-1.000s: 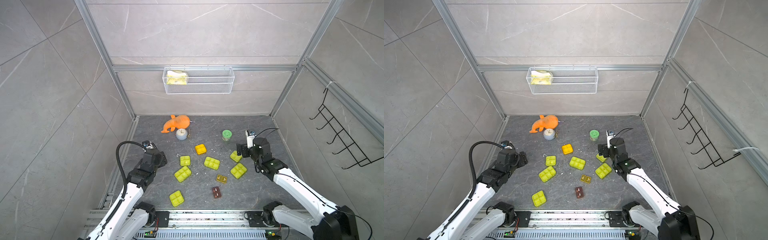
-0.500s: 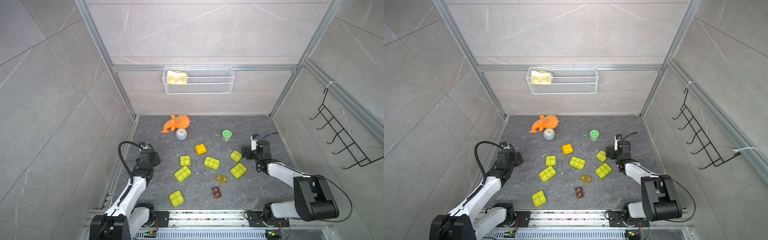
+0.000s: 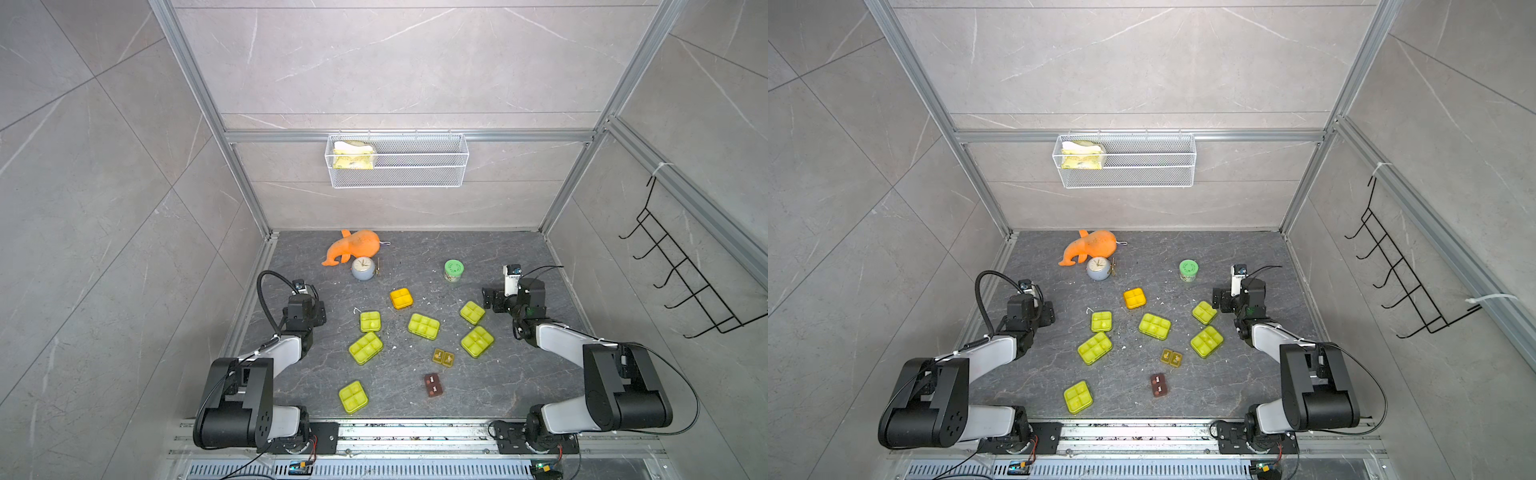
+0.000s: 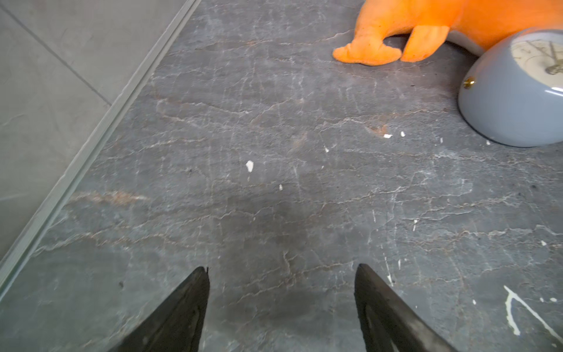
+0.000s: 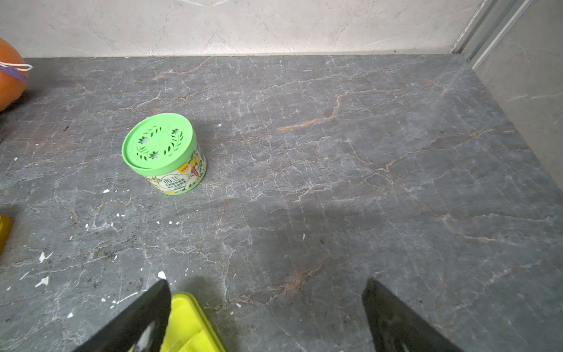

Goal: Close pillboxes
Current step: Reset both arms

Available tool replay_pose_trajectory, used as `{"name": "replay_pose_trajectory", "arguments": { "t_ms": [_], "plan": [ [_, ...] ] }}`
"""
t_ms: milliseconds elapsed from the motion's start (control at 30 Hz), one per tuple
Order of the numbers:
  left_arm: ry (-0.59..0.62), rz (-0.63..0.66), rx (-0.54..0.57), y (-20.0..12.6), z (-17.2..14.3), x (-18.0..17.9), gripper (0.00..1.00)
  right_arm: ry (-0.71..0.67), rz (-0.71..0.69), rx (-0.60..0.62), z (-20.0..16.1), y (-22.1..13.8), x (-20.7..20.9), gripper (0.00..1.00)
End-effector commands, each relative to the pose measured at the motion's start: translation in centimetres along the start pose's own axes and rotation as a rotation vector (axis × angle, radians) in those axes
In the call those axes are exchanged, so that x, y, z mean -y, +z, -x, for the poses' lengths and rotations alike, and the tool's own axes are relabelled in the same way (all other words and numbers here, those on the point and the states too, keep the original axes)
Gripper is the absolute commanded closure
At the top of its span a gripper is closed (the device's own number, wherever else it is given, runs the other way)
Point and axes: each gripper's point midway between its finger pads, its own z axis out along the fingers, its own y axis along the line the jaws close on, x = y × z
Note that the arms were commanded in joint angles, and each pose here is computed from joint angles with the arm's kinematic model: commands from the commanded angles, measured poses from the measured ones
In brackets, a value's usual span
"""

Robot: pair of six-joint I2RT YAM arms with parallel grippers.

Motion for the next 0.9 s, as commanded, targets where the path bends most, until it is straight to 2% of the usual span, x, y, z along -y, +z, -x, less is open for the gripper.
{"name": "replay_pose_trajectory", "arguments": {
  "t_ms": [0, 100, 233, 333, 500, 533, 567, 867],
  "plan": [
    [0.065, -0.058, 0.123, 0.5, 4.0, 0.9, 0.23, -0.007, 0.029, 0.0, -0.4, 0.2, -0.4, 0.0],
    [0.078, -0.116, 0.145, 1.1, 4.1, 1.2, 0.24, -0.004, 0.029, 0.003, -0.4, 0.3, -0.3, 0.0],
    [-0.037, -0.137, 0.17, 1.3, 3.7, -0.9, 0.24, 0.002, 0.031, 0.006, -0.5, 0.8, -0.4, 0.0],
    [-0.039, -0.155, 0.209, 0.8, 3.4, -0.9, 0.24, 0.009, 0.024, 0.007, -0.6, 1.1, -0.2, 0.0],
    [-0.058, -0.121, 0.247, 0.7, 2.6, -1.5, 0.23, 0.008, 0.024, 0.018, -0.5, 0.9, -0.2, 0.0],
    [-0.059, -0.119, 0.252, 0.7, 2.6, -1.6, 0.22, 0.009, 0.019, 0.023, -0.5, 0.8, -0.1, 0.0],
    [-0.061, -0.12, 0.256, 0.7, 2.7, -1.6, 0.02, 0.008, 0.019, 0.031, -0.5, 0.7, -0.2, 0.0],
    [-0.061, -0.108, 0.258, 0.7, 2.7, -1.8, 0.0, 0.001, 0.025, 0.11, -0.6, -0.4, -0.3, 0.0]
  ]
}}
